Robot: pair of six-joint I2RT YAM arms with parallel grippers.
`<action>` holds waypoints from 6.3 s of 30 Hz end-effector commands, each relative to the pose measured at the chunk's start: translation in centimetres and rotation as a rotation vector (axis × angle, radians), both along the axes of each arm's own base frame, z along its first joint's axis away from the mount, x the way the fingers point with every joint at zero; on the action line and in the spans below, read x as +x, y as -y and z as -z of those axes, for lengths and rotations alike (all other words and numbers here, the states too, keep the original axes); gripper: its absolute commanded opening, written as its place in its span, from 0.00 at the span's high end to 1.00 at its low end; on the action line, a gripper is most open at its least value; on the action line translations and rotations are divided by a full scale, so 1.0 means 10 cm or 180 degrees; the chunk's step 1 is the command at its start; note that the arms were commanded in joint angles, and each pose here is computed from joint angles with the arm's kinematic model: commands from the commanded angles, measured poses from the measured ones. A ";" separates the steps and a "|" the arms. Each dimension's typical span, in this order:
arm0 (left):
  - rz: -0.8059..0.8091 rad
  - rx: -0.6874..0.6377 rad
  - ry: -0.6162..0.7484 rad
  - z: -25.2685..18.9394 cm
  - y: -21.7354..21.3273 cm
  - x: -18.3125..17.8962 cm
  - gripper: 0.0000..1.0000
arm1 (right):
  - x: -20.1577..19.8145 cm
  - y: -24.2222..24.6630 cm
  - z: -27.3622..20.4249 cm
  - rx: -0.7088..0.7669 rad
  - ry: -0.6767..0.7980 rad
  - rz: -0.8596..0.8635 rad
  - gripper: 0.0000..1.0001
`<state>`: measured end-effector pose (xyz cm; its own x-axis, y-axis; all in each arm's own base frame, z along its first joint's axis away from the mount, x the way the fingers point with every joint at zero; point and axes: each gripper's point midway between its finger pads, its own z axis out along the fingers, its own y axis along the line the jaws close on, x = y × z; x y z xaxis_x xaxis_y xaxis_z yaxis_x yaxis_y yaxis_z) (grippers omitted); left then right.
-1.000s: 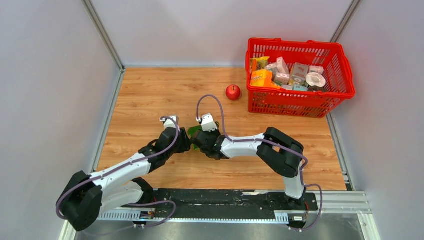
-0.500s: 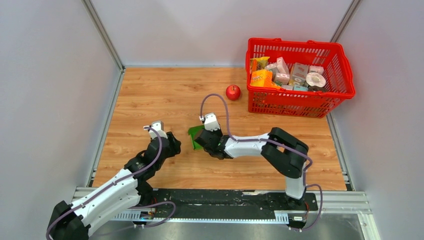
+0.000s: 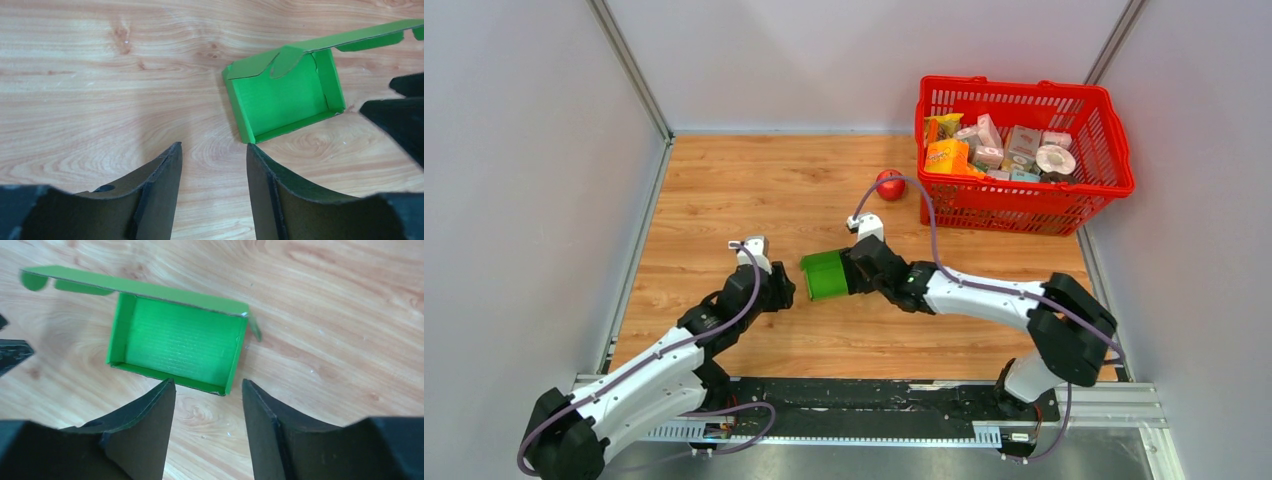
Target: Fold the paper box
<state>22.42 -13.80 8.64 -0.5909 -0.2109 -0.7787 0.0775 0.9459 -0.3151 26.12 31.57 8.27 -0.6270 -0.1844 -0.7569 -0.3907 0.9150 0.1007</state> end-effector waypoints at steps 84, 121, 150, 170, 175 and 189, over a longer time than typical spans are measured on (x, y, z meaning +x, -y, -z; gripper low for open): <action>0.0484 0.0444 0.0268 0.16 0.38 0.21 0.99 | -0.75 0.30 -0.16 0.0639 0.0004 0.0125 0.23; 0.0212 0.0706 0.0275 0.07 0.32 0.12 0.87 | -0.32 -0.51 -0.17 0.3079 -0.2659 0.0936 0.54; 0.0304 0.0664 0.0278 0.05 0.34 0.07 0.70 | 0.00 -0.48 -0.20 0.2919 -0.2329 0.2002 0.72; 0.0678 -0.0316 0.0192 -0.68 0.52 0.02 0.61 | -0.16 -0.48 0.18 0.2464 -0.2262 0.1481 0.65; 0.0592 -0.0100 0.0003 -0.31 0.55 0.25 0.69 | -0.17 -0.44 0.20 0.2358 -0.2140 0.1304 0.58; 0.0503 0.0207 -0.0306 0.30 0.38 0.18 0.75 | -0.21 -0.39 -0.38 0.1978 -0.1475 -0.0447 0.46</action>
<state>23.81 -17.84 5.43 -0.7112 -0.0593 -0.7004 0.1899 0.9432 -0.2727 23.27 34.14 6.41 -0.9334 0.2938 -0.2060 0.0481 0.6714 0.7395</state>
